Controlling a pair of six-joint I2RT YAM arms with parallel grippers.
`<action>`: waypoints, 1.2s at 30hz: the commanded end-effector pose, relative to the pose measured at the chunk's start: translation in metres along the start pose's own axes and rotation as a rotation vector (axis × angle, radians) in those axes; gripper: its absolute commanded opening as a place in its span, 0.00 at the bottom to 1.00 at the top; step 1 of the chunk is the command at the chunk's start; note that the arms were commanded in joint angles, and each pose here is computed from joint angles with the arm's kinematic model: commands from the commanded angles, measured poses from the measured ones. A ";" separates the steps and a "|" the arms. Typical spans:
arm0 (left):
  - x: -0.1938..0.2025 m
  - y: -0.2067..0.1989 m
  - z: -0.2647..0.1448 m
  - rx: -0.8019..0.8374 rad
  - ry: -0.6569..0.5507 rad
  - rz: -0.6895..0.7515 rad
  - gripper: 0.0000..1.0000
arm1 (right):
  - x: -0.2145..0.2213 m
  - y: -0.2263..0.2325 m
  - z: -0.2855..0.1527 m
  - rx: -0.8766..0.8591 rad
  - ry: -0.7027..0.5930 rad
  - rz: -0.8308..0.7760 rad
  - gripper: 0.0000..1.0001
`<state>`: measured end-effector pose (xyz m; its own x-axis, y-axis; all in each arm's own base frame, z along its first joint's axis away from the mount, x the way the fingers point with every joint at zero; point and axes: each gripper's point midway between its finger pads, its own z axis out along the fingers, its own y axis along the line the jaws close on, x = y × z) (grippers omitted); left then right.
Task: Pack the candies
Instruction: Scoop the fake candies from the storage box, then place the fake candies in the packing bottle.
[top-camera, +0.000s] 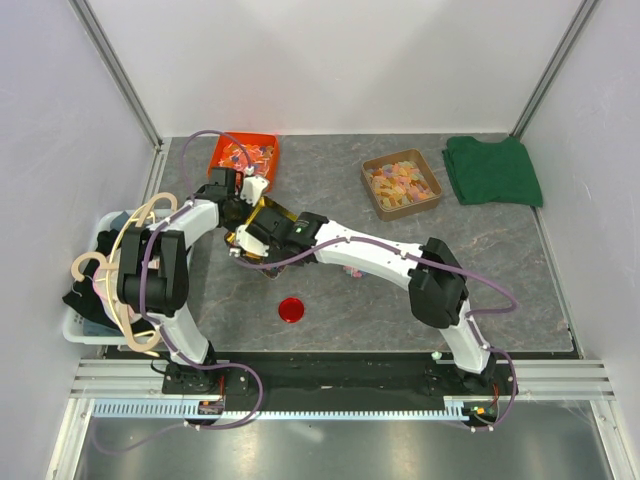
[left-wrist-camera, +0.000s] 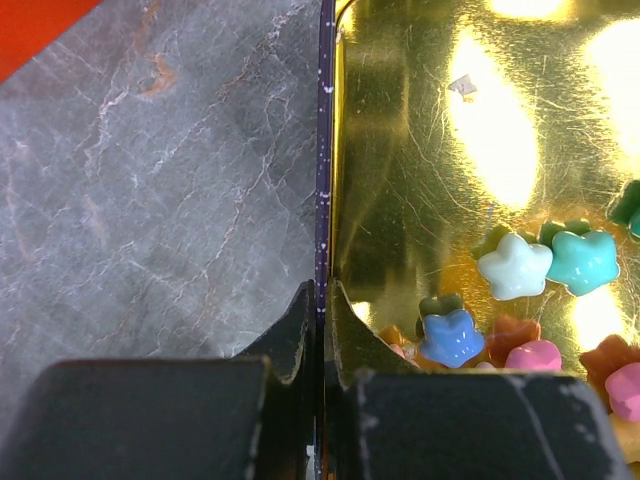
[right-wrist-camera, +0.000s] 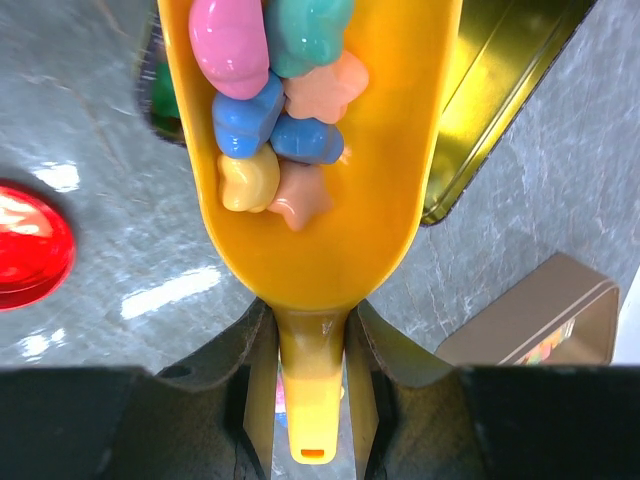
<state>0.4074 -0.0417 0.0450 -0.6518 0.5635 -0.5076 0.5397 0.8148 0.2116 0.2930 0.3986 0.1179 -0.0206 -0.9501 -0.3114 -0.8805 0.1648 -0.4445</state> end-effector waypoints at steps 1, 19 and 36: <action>-0.014 0.018 0.005 -0.048 -0.047 -0.029 0.02 | -0.040 -0.019 -0.058 0.024 -0.180 0.004 0.00; -0.011 0.002 0.009 0.031 -0.069 -0.047 0.02 | -0.021 -0.071 -0.128 0.169 -0.243 0.053 0.00; -0.020 -0.060 -0.009 0.248 -0.144 0.055 0.02 | 0.117 -0.118 -0.133 0.144 -0.034 0.109 0.00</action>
<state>0.3856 -0.0771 0.0286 -0.6292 0.5504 -0.5487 0.6298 0.7748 0.0550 0.3477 0.2535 0.2228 -0.1457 -0.9139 -0.3790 -0.7854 0.3398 -0.5174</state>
